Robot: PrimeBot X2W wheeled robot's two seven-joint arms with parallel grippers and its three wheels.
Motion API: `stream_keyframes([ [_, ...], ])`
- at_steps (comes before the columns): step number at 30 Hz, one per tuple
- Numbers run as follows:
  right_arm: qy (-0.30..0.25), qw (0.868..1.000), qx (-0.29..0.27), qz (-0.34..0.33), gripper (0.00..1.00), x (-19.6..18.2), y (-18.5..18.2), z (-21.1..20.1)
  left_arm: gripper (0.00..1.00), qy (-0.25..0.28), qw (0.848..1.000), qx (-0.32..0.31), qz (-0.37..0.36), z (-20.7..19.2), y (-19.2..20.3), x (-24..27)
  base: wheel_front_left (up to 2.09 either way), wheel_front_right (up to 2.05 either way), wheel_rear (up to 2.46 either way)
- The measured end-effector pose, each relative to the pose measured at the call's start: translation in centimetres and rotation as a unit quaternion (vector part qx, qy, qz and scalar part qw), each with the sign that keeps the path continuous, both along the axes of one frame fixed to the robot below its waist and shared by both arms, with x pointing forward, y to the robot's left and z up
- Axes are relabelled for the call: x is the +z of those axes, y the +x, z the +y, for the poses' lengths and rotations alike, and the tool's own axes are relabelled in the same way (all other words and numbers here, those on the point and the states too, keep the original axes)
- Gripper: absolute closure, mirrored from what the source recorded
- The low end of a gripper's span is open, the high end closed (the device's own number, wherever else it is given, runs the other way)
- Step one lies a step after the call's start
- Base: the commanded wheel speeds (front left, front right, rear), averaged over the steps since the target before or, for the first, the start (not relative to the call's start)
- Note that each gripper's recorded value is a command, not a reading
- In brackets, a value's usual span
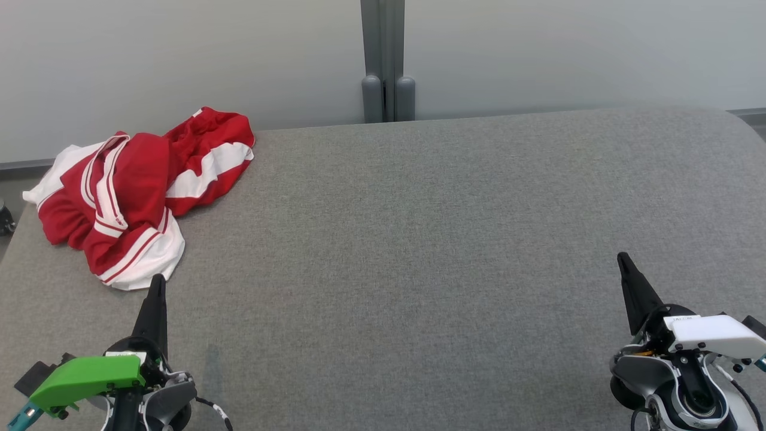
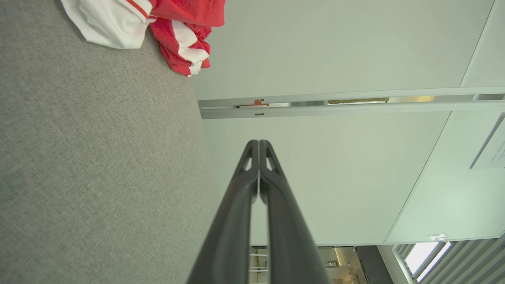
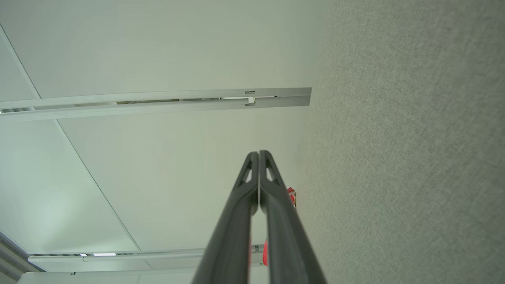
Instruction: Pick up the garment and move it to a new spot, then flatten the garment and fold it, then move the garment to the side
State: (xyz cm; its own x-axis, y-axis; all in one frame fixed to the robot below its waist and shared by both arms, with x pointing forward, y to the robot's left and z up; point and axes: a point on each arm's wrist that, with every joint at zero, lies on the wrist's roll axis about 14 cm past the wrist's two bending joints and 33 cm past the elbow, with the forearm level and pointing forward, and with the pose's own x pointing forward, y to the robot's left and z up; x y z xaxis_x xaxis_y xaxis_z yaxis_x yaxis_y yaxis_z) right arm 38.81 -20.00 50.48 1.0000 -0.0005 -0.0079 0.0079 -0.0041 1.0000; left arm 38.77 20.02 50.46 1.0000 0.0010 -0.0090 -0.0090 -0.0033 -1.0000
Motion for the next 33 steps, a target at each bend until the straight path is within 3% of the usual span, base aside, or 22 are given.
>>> stream_keyframes([
  [6,0.000,1.000,0.000,0.000,1.00,0.0,0.0,0.0,1.00,0.000,1.000,0.000,0.000,0.0,0.0,0.0,0.00,0.00,0.00],
  [7,0.001,1.000,0.000,0.003,0.00,-0.2,-0.1,0.0,0.00,0.000,1.000,0.000,0.003,0.0,-0.1,-0.2,0.00,0.00,0.00],
  [8,0.002,1.000,0.000,0.008,1.00,-0.6,-0.2,0.1,1.00,-0.002,1.000,0.000,0.009,-0.1,-0.2,-0.6,0.00,0.00,0.00],
  [9,0.004,1.000,0.000,0.017,0.00,-1.1,-0.4,0.1,0.00,-0.003,1.000,0.000,0.018,-0.1,-0.5,-1.2,0.00,0.00,0.00],
  [13,0.009,0.999,-0.002,0.050,0.00,-3.4,-1.6,0.3,0.00,-0.007,0.999,0.000,0.052,-0.4,-1.6,-3.5,0.00,0.00,0.00],
  [22,-0.003,0.999,-0.012,0.051,0.00,-3.4,-2.0,0.4,0.00,0.005,0.999,0.000,0.053,-1.1,-2.0,-3.5,0.00,0.00,0.00],
  [33,-0.062,0.997,-0.023,0.044,0.00,-2.9,-2.3,0.1,0.00,0.074,0.996,-0.003,0.051,-1.8,-2.0,-2.6,0.00,0.00,0.00],
])
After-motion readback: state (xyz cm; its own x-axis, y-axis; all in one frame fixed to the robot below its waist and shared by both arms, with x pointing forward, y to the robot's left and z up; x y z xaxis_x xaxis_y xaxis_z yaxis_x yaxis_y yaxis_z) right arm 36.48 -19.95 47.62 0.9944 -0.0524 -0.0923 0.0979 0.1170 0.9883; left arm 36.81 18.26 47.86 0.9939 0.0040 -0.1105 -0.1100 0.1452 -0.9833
